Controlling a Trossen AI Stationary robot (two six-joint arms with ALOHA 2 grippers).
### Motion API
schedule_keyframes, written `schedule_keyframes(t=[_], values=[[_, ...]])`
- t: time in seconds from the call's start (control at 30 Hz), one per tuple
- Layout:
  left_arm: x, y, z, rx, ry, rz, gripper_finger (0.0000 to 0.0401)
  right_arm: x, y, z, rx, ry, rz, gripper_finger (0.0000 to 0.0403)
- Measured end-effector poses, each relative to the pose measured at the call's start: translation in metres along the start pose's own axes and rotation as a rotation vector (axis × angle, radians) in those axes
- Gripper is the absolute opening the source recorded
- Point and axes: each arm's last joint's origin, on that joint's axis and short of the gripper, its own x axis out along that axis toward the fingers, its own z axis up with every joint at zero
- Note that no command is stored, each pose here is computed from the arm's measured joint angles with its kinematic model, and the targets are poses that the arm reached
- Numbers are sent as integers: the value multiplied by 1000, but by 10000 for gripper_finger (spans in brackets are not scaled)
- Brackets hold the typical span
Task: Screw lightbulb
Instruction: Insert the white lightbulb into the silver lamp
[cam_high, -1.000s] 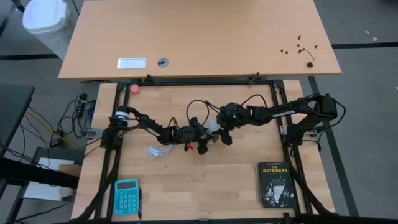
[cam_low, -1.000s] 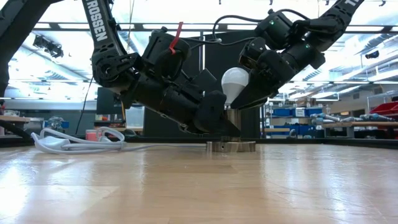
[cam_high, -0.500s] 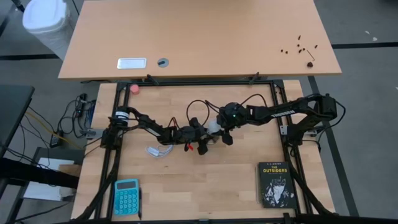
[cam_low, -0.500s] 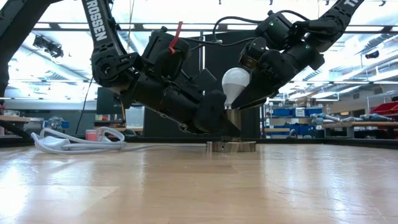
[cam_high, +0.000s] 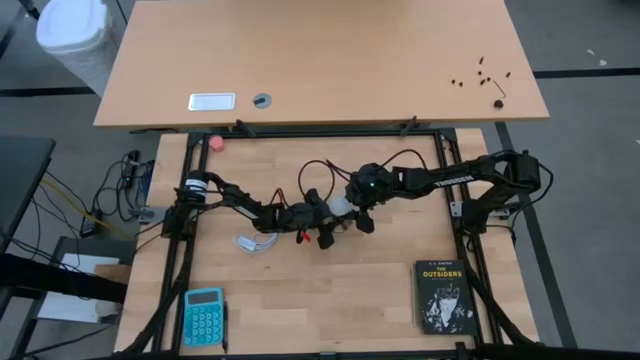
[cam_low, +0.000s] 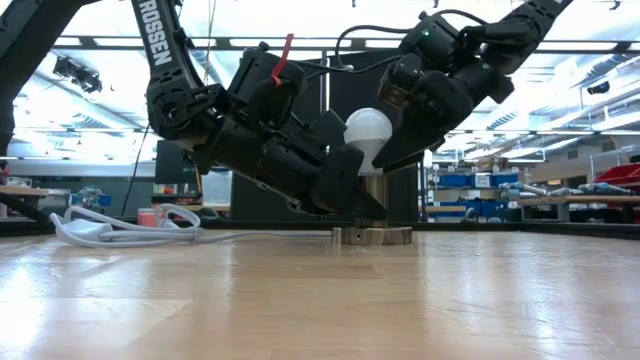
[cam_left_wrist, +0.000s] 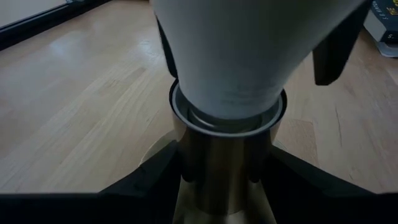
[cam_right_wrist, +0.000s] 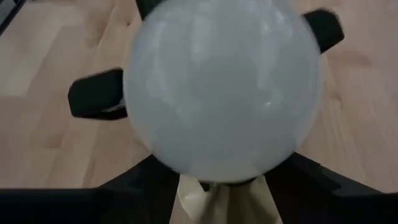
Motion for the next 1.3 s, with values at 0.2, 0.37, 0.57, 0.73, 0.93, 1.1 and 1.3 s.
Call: schedule_keyframes(t=[0.2,0.37,0.57,0.73,0.93,1.1,1.3], values=[[0,0,-1,3,10,1,207,0,3,0,-14,8,8,232],[0,0,-1,3,10,1,207,1,5,1,-26,-4,-17,241],[0,0,-1,3,11,1,207,3,14,7,-62,-58,-64,248],[0,0,-1,3,11,1,207,4,15,4,-68,-137,-63,250],[0,0,-1,3,12,2,207,6,14,-19,-33,-193,-83,250],[0,0,-1,1,11,2,207,5,11,-22,-8,-205,-89,254],[0,0,-1,0,11,2,207,5,11,-22,-21,-202,-87,272]])
